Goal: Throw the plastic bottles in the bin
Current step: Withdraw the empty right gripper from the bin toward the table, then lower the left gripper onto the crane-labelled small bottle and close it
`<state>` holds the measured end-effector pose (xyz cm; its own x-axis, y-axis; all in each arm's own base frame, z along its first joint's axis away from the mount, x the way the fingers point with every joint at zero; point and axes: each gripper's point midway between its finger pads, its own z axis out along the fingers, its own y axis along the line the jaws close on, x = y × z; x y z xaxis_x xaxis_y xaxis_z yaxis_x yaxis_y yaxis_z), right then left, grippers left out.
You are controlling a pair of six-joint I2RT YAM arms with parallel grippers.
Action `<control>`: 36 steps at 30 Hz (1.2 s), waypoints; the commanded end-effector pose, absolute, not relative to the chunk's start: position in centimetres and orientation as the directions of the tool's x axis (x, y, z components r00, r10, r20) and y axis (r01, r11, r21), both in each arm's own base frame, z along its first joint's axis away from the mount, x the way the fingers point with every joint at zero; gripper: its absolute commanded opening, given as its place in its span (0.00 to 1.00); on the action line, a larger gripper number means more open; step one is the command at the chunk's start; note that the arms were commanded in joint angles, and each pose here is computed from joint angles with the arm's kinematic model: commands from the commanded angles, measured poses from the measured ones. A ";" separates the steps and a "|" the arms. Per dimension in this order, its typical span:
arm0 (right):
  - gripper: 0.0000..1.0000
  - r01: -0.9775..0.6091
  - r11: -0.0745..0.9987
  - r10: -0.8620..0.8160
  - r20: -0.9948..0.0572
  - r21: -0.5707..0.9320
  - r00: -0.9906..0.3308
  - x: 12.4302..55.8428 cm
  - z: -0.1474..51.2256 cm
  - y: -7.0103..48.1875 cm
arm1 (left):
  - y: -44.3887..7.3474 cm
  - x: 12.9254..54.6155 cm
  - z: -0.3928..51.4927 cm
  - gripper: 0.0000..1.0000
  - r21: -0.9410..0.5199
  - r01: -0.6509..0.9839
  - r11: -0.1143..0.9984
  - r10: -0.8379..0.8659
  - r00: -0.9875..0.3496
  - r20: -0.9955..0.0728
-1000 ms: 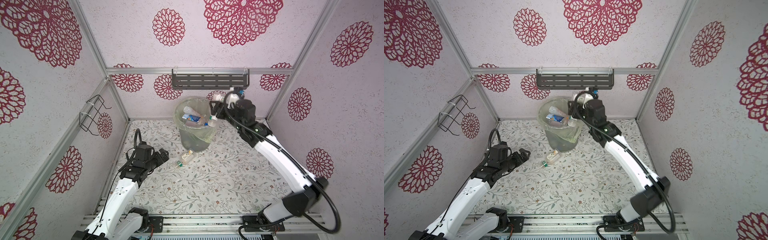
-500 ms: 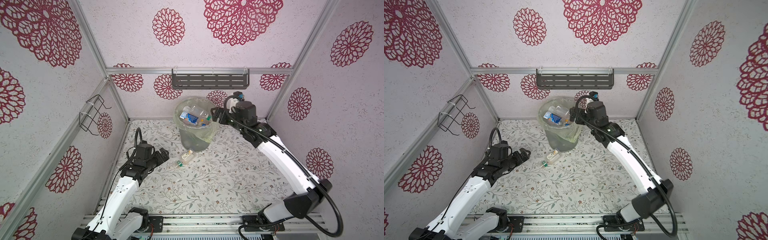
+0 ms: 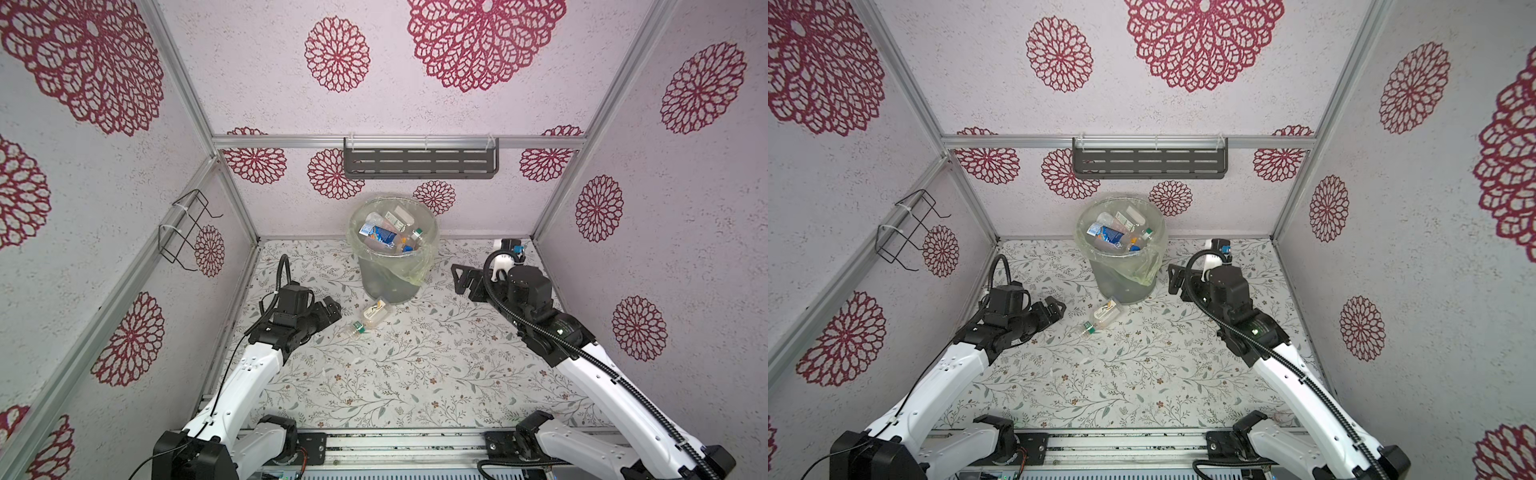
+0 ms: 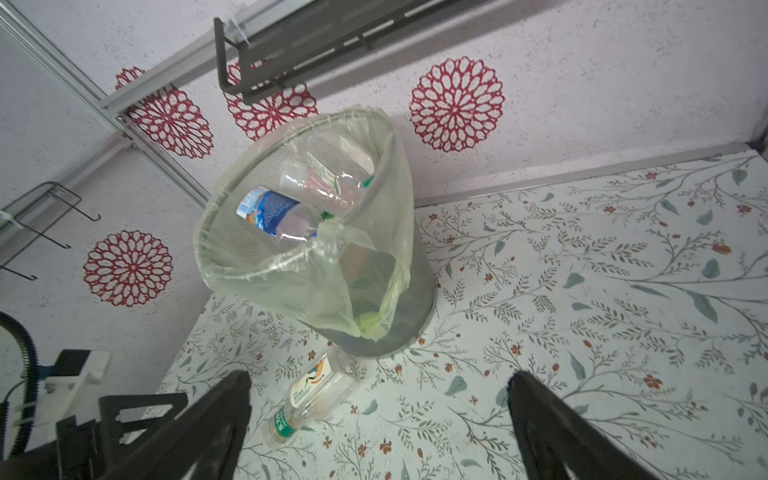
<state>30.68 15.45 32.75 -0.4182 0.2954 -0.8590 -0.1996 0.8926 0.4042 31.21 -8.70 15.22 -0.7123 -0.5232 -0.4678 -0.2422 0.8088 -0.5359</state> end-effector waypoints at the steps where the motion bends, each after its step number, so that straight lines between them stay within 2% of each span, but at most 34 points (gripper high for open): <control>1: 0.99 -0.191 0.875 0.364 -0.866 0.444 -0.344 30.0 34.5 14.2 | -9.0 32.3 16.9 0.97 -0.560 -0.193 0.806 -0.516 -0.692 -0.505; 24: 0.99 -0.084 0.828 0.465 -0.764 0.554 -0.447 27.8 27.4 13.1 | -12.5 33.6 15.4 0.97 -0.586 -0.114 0.803 -0.452 -0.756 -0.473; 28: 0.99 -0.079 0.823 0.471 -0.753 0.563 -0.460 27.7 26.7 13.2 | -13.2 34.0 15.0 0.97 -0.559 -0.096 0.824 -0.418 -0.768 -0.484; 36: 0.99 -0.075 0.816 0.477 -0.741 0.573 -0.472 27.5 25.8 13.3 | -14.5 34.6 15.4 0.97 -0.494 -0.012 0.870 -0.337 -0.746 -0.575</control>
